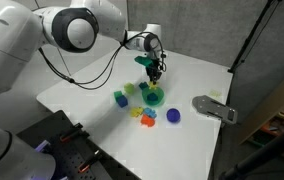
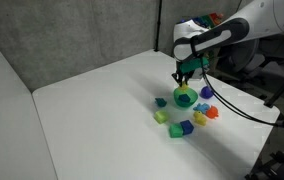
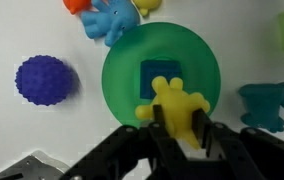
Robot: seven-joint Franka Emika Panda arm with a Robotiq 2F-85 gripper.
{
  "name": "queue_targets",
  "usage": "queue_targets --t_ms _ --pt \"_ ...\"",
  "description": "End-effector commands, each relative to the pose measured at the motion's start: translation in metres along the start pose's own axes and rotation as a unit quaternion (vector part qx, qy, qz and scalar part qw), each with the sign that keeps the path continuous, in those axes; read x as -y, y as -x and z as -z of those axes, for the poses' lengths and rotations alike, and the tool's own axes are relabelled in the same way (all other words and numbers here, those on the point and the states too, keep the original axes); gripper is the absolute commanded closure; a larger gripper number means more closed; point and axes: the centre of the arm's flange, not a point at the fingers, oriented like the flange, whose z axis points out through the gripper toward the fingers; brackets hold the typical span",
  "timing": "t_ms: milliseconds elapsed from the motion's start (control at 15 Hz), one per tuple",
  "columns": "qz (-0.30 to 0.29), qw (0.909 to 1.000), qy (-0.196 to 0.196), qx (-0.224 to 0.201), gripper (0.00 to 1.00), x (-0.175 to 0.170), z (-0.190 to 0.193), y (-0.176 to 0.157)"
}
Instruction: Pick up the yellow toy from the lime green block and put it in the green bowl
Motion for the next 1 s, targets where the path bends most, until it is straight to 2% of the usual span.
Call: queue_targets --t_ms 0,67,133,200,467,600,933 --pt "-0.023 0.9995 0.015 0.016 0.90 -0.018 0.001 0.003" --pt "-0.024 0.9993 0.018 0.022 0.42 -0.021 -0.001 0.004" --pt "-0.025 0.9991 0.016 0.030 0.41 -0.023 -0.002 0.005" --pt "-0.025 0.9989 0.016 0.035 0.35 -0.025 -0.001 0.006" --pt "-0.005 0.9987 -0.004 0.050 0.04 -0.032 0.028 0.013" --pt "0.012 0.9982 -0.012 0.058 0.00 -0.036 0.055 0.022" --pt "0.053 0.9954 -0.043 0.067 0.00 -0.056 0.125 0.052"
